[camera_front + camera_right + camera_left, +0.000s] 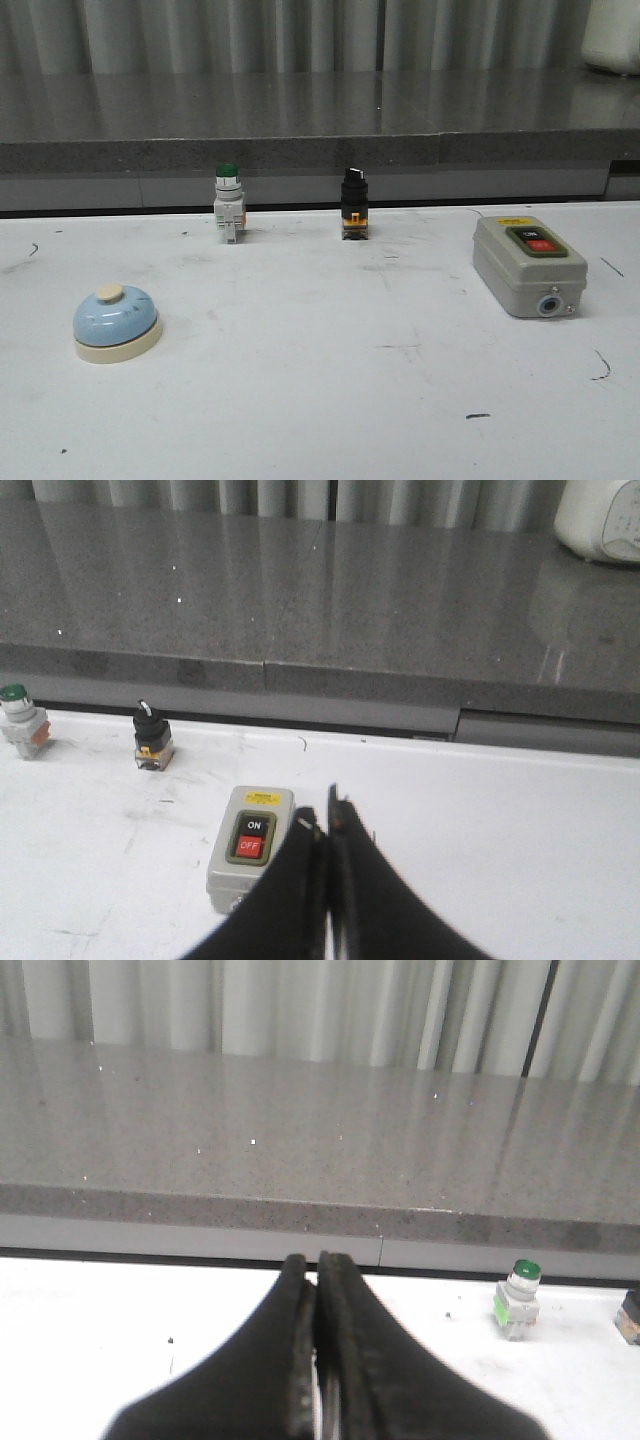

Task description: Place and press bell with both arms

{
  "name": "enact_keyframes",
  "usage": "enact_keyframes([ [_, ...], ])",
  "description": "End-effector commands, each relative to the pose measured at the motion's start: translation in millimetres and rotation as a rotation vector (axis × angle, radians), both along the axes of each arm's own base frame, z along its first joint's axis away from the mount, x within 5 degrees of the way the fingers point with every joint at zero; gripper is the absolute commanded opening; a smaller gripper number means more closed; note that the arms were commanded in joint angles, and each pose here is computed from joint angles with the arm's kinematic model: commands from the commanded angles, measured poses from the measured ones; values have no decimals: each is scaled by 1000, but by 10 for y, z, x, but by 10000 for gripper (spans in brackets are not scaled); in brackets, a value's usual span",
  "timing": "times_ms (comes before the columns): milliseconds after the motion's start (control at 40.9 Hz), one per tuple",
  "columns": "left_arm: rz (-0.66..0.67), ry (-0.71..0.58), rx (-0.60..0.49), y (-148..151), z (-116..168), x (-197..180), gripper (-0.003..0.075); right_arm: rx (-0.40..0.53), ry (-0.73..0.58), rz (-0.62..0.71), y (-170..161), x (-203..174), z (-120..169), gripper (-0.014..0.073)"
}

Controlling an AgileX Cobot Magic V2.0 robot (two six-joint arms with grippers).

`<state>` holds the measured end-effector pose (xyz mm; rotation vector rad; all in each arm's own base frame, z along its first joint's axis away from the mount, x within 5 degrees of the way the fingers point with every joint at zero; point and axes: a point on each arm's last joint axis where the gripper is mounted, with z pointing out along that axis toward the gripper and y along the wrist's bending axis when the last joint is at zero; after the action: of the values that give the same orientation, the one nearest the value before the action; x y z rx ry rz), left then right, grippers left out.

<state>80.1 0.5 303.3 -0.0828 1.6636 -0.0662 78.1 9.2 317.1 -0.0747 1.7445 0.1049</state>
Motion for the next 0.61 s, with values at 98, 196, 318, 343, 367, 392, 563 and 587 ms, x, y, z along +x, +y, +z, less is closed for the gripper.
enact_keyframes([
  [98,1,-88,-2,1,177,14,17,8,-85,-10,-4,48,177,-44],
  [196,1,-85,-2,1,175,14,172,8,-87,-10,-5,48,179,-7],
  [318,1,-87,-5,1,177,14,545,8,-87,-10,-5,48,179,3],
  [343,1,-87,-5,1,177,14,596,8,-87,-10,-5,48,179,3],
  [367,1,-87,-5,1,177,14,654,8,-88,-10,-5,48,180,3],
  [392,1,-87,-5,1,177,14,687,8,-88,-10,-5,48,180,3],
  [563,-4,-117,-57,-5,204,19,645,8,-88,-10,-5,48,180,3],
  [587,-4,-117,-60,-6,209,21,638,8,-88,-10,-5,48,180,3],
])
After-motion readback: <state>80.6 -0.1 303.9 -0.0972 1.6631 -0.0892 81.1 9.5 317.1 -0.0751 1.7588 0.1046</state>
